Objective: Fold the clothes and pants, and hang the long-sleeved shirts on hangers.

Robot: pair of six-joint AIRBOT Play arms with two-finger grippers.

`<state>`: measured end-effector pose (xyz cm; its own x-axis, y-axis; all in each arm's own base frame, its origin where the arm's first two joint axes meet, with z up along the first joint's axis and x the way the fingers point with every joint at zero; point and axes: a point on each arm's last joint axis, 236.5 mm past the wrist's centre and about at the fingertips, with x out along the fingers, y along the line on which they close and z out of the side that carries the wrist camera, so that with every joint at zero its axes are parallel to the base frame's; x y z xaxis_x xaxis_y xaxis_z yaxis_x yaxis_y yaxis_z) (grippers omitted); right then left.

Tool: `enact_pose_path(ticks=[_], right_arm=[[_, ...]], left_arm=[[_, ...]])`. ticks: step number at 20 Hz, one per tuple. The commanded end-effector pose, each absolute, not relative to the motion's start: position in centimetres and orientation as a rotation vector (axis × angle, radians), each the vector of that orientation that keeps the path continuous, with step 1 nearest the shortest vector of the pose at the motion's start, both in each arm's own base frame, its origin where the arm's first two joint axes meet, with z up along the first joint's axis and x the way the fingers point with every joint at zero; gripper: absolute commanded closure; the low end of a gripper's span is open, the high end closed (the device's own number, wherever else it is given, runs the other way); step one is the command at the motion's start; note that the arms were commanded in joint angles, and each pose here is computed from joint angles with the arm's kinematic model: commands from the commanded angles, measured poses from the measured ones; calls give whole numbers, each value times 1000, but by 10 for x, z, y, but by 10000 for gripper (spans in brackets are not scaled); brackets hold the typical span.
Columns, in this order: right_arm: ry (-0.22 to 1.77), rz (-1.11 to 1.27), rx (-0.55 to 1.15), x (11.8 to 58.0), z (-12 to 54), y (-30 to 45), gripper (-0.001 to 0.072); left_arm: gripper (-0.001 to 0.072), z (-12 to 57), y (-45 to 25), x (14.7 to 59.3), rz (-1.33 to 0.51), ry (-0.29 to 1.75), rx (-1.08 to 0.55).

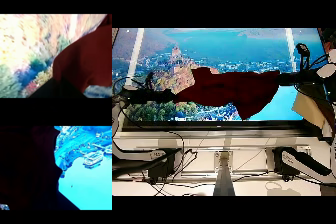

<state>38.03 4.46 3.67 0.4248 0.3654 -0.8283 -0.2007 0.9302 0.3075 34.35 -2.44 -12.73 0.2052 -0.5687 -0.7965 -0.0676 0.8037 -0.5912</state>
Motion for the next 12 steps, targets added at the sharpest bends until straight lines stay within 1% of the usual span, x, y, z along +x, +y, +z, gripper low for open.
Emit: enact_pose_path(ticks=[1,2,4,6,7,9,10,12], right_arm=[[1073,355,171,381,38,45,700],[1065,352,168,382,39,44,700],[1031,347,147,391,53,41,700],[954,341,109,407,87,37,701],[904,329,76,416,109,32,701],[791,280,-24,430,162,16,700],[733,247,-79,433,190,7,701],[619,213,-135,430,244,1,700]], left_arm=[[690,-123,-38,334,-463,1378,-532],[691,-114,-37,340,-481,1365,-525],[692,-74,-28,369,-511,1284,-480],[692,-7,-6,412,-470,1119,-409],[692,39,9,434,-434,1004,-356],[692,144,40,461,-342,751,-242],[692,197,55,465,-281,621,-197],[692,303,80,452,-151,350,-103]])
